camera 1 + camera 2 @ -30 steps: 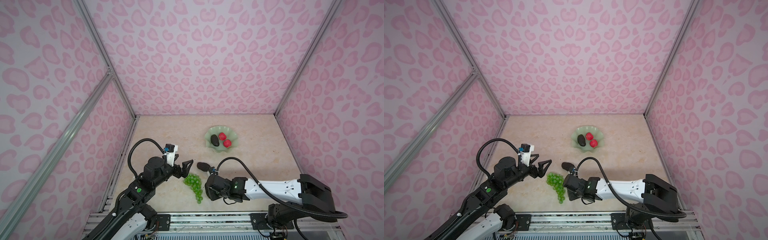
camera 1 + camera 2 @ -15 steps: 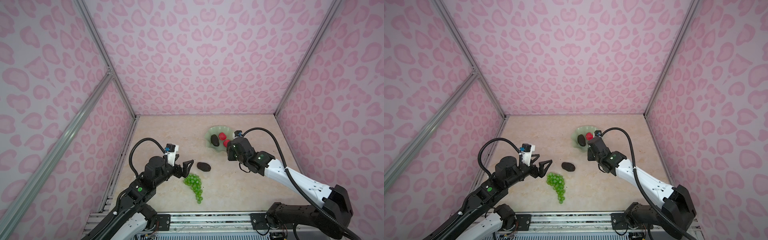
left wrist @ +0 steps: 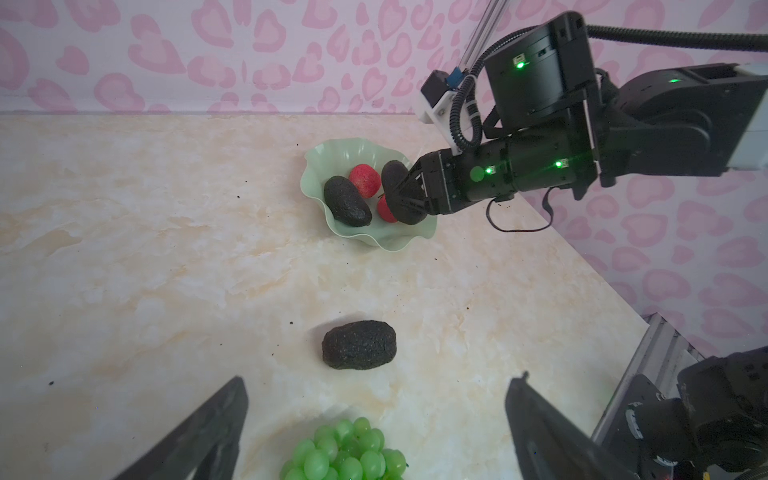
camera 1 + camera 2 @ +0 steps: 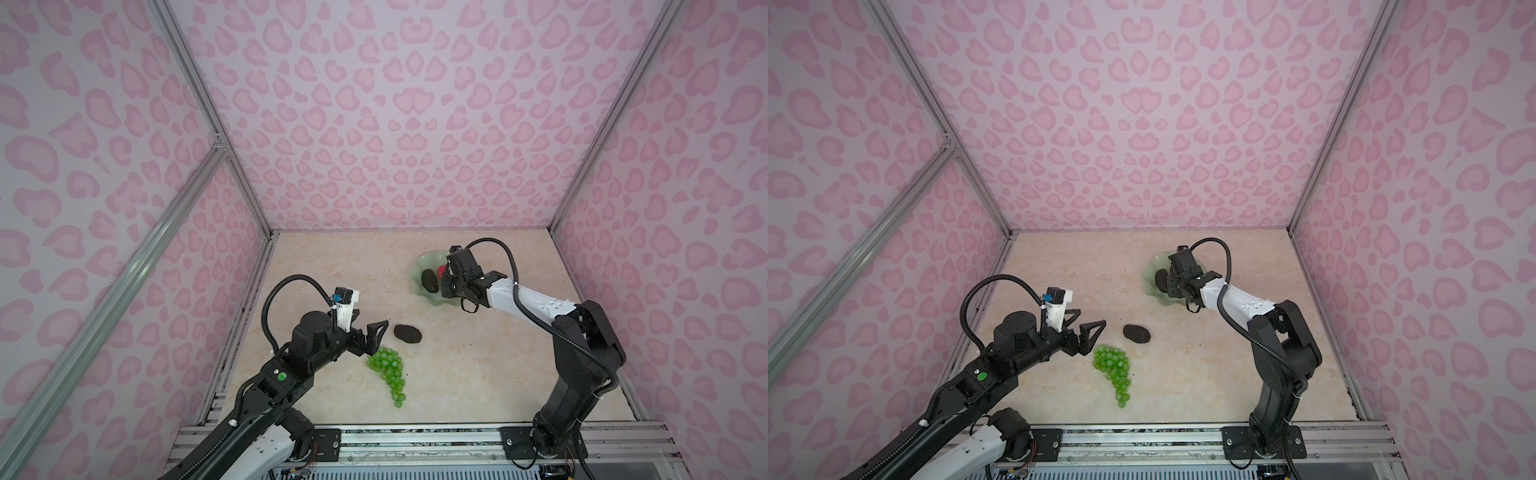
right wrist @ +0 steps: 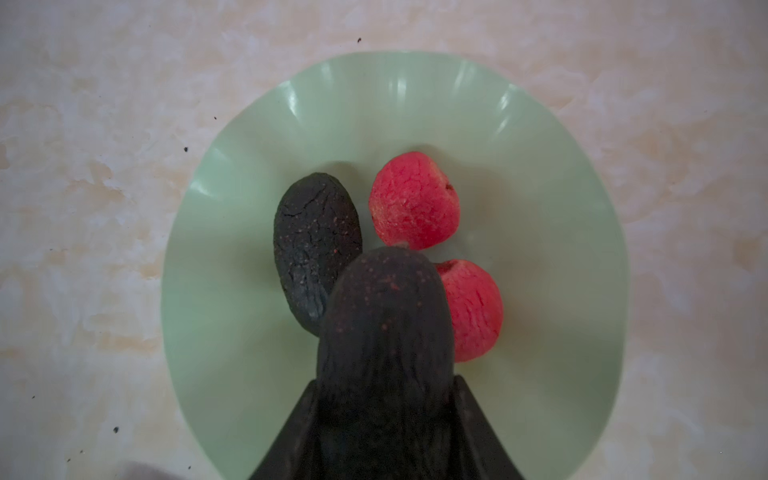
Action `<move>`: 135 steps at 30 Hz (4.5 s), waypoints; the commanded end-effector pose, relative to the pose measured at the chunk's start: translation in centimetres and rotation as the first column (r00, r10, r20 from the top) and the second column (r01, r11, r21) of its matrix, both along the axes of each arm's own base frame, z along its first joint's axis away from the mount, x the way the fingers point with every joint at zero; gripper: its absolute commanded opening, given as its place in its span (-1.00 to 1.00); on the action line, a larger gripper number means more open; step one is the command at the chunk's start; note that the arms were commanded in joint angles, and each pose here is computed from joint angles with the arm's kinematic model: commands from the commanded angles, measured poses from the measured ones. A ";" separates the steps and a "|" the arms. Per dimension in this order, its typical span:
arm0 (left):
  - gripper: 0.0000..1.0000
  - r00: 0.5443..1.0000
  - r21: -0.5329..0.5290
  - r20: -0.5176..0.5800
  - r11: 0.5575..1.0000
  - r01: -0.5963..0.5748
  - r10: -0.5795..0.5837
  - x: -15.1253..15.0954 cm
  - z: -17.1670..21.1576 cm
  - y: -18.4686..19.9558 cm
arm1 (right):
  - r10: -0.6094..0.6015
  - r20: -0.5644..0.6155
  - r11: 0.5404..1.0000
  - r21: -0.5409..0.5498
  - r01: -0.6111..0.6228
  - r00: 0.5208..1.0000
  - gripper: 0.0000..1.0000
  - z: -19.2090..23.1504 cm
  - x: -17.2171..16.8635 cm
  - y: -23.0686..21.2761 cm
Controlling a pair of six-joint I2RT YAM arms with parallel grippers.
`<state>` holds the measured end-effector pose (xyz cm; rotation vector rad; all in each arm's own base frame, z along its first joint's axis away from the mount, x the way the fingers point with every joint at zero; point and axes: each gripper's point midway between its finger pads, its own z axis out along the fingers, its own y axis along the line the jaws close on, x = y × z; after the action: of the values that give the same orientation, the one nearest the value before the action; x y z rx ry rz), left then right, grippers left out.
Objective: Place and organize the fake fruits in the fruit bowl
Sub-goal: 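Place the avocado in the bowl beside the first avocado with the right gripper, then grasp the last avocado on the table with the right gripper, then place the avocado in the bowl with the right gripper, then grasp the green grapes by the stem with the right gripper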
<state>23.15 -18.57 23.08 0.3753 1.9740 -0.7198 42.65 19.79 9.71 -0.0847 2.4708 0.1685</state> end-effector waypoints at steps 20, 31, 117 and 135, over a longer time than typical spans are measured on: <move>0.96 0.999 -0.017 0.037 1.000 -0.007 0.008 0.0 1.1 0.2 | 0.322 0.094 0.930 0.158 -0.333 0.942 0.33 5.8 -7.9 5.2; 0.96 0.999 -0.025 0.041 1.000 -0.001 0.002 -0.2 1.4 0.2 | 0.595 0.003 0.799 0.108 -0.592 0.803 0.56 -1.0 -14.6 11.5; 0.96 0.998 -0.047 0.057 0.998 0.029 -0.027 -1.0 2.2 0.1 | 0.687 0.121 0.682 0.235 -0.693 0.717 0.75 -3.6 -22.5 18.8; 0.97 0.996 -0.073 0.073 0.996 0.046 -0.040 -1.7 2.8 0.2 | 0.643 0.038 0.723 0.299 -0.622 0.765 -0.40 -7.2 -20.0 20.2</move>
<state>21.52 -17.98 25.53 0.3824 1.8900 -0.7690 22.19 40.97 3.06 -0.8896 2.3071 0.8301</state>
